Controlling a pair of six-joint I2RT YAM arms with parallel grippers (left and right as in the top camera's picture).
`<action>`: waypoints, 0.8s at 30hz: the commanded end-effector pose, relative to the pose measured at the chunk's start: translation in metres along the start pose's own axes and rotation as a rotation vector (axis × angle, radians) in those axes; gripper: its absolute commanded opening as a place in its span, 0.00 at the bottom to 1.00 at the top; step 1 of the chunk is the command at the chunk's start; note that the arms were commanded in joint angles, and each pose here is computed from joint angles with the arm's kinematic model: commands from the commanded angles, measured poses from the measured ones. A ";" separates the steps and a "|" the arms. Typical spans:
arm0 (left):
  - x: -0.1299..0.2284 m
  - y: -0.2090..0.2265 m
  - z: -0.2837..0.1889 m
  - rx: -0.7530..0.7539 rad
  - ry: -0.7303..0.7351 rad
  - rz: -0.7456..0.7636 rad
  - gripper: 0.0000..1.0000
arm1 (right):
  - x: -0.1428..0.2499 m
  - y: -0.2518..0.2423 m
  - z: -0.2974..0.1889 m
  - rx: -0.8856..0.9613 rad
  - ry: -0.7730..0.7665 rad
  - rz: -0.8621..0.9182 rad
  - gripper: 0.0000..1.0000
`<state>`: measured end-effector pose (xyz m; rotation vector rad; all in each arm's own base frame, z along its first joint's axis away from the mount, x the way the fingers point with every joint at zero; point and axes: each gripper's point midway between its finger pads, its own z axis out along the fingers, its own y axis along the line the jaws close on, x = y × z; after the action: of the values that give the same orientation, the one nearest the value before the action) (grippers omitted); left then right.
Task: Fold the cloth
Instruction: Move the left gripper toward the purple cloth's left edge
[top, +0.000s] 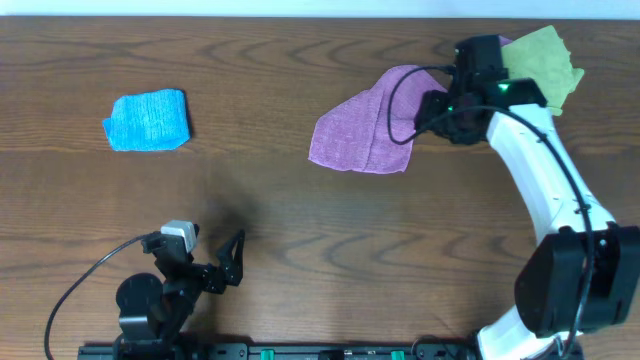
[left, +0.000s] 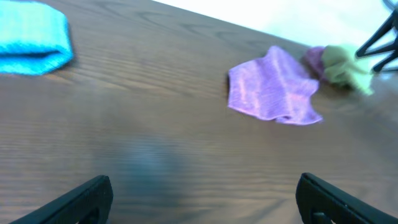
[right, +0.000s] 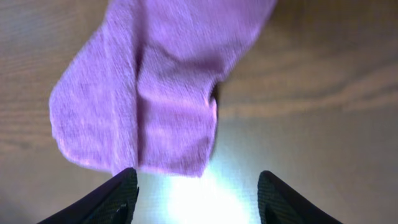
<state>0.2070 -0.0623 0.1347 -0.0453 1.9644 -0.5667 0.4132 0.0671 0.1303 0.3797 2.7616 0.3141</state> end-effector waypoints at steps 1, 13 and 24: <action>-0.010 -0.018 -0.004 0.064 0.036 -0.093 0.95 | 0.007 0.002 -0.003 -0.077 0.056 0.022 0.63; -0.090 -0.037 0.027 0.004 0.321 -0.227 0.96 | 0.054 -0.011 0.018 -0.175 0.230 0.065 0.73; -0.115 -0.068 0.091 0.187 0.571 -0.312 0.95 | 0.085 -0.004 0.062 -0.322 0.251 0.236 0.71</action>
<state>0.3224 -0.1097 0.2258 -0.1348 2.4667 -0.9381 0.3625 0.0913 0.0499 0.5120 2.8476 0.7978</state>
